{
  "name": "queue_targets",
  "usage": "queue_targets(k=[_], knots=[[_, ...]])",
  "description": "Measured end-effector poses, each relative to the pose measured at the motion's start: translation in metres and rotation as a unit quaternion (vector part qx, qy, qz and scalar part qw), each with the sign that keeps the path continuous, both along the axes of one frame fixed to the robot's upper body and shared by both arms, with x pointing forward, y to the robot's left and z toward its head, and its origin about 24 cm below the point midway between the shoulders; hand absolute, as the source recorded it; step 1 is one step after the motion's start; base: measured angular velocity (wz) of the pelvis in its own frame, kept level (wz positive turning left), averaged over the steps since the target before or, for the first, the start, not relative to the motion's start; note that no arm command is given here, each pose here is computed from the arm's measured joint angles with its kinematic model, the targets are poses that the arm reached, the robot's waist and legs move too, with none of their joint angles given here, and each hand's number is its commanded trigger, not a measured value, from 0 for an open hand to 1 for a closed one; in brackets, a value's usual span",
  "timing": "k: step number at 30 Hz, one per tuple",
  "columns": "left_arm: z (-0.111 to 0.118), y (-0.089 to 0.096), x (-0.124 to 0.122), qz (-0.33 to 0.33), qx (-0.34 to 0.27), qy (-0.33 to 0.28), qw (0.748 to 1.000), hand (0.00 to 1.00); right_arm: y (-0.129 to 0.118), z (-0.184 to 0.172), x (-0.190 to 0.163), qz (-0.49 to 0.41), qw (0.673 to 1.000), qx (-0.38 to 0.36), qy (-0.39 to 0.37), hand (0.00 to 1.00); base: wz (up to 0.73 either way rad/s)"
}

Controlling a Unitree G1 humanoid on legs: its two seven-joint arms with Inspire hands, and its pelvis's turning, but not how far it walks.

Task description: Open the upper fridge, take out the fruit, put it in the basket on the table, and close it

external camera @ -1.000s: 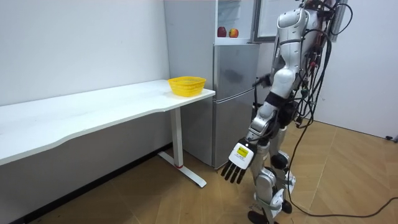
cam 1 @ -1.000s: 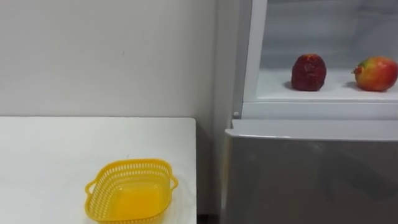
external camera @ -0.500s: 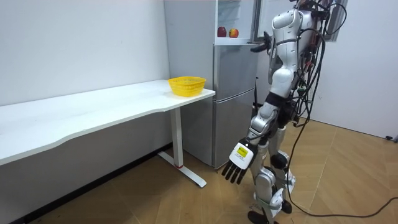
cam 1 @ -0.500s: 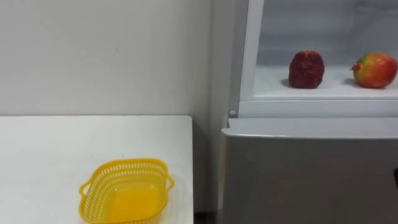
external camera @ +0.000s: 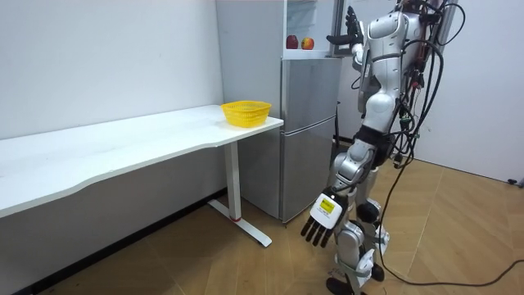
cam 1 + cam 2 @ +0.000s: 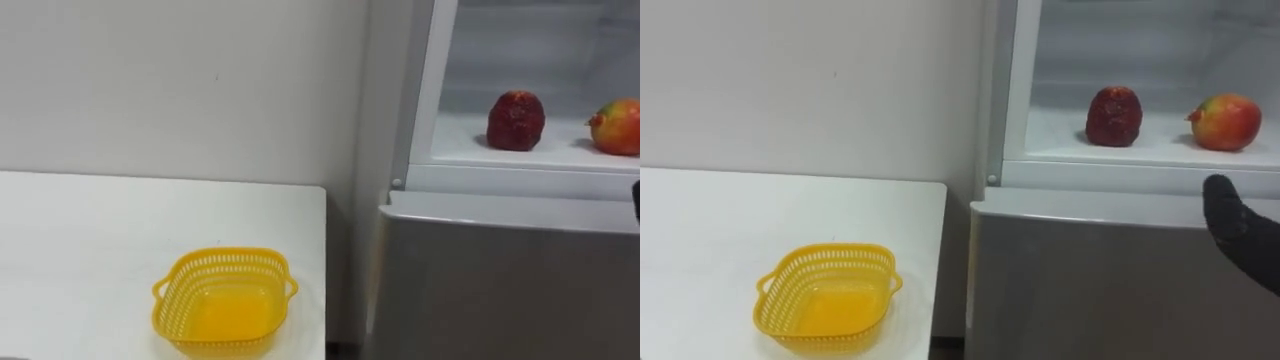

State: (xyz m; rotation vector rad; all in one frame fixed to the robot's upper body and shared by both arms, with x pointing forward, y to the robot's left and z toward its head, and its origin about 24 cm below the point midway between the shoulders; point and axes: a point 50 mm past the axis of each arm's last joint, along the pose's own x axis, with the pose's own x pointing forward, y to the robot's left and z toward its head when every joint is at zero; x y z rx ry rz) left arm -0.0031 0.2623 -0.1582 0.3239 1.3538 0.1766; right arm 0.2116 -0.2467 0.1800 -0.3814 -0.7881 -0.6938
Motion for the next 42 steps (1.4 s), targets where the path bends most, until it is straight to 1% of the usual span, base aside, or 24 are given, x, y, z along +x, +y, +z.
queue_targets(k=[4,9,13,15,21,25,28,37,40,42], knots=[[0.000,0.001,0.005,-0.003,0.000,-0.005,1.000,0.00,0.001,0.003,0.005,0.028,1.000,0.011,0.001,0.00,0.05],[0.000,0.000,0.005,-0.009,-0.003,-0.002,1.000,0.00,-0.004,-0.001,0.012,0.042,0.999,0.019,0.028,0.00,0.02],[-0.001,-0.001,0.009,-0.015,-0.009,0.001,1.000,0.00,-0.006,0.002,0.027,0.063,0.996,0.048,0.032,0.00,0.00],[-0.001,-0.003,0.012,-0.021,-0.016,-0.001,1.000,0.00,-0.013,0.003,0.041,0.068,0.995,0.067,0.042,0.00,0.00],[-0.002,-0.004,0.012,-0.024,-0.031,0.005,0.999,0.00,-0.016,0.005,0.050,0.074,0.993,0.076,0.051,0.00,0.10],[-0.002,-0.004,0.012,-0.027,-0.038,0.014,0.999,0.00,-0.019,0.002,0.062,0.074,0.991,0.085,0.072,0.00,0.08],[-0.001,-0.003,0.017,-0.033,-0.035,0.008,0.999,0.00,-0.019,0.005,0.064,0.085,0.990,0.084,0.077,0.00,0.05],[0.004,0.003,0.031,-0.051,-0.019,-0.015,0.998,0.00,-0.026,0.034,0.083,0.125,0.985,0.103,0.062,0.00,0.00],[0.007,0.009,0.031,-0.053,-0.009,-0.017,0.998,0.00,-0.029,0.042,0.089,0.138,0.983,0.107,0.064,0.00,0.00],[0.007,0.012,0.030,-0.053,-0.005,-0.014,0.998,0.00,-0.035,0.045,0.094,0.139,0.981,0.108,0.076,0.00,0.02]])
